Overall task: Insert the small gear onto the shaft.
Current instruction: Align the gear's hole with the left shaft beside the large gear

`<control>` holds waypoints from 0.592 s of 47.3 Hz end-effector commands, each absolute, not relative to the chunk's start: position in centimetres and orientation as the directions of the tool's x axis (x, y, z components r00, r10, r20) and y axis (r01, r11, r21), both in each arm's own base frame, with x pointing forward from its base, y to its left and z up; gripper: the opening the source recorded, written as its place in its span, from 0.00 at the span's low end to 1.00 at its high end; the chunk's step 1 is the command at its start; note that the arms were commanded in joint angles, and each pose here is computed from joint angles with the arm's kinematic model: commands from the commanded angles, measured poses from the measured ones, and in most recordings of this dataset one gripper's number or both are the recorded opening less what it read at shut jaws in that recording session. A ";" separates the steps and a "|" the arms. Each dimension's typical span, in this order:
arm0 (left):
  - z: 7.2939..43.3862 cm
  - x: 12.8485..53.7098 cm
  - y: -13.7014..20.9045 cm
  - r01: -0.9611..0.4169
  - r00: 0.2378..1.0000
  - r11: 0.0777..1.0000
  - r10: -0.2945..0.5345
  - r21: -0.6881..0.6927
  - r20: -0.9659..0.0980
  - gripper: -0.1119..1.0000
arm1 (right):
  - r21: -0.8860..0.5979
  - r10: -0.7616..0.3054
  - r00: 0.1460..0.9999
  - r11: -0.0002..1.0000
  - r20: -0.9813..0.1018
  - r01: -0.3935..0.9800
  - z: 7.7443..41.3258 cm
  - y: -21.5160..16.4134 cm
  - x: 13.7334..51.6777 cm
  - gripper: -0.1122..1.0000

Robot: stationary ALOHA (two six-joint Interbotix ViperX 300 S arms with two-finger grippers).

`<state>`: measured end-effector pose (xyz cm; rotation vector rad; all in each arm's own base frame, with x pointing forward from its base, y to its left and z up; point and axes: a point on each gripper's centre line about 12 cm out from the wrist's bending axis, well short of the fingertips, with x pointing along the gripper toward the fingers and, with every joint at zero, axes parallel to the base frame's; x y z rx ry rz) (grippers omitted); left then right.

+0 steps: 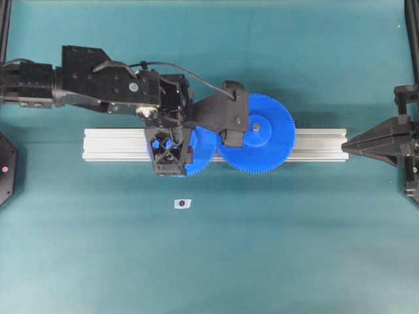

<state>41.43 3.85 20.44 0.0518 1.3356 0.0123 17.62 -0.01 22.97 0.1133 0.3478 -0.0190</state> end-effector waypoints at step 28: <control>21.3 41.3 5.7 0.008 0.259 0.998 0.057 0.061 -0.964 0.72 | 0.118 0.000 0.945 0.992 -0.328 0.041 23.4 0.0 17.8 0.10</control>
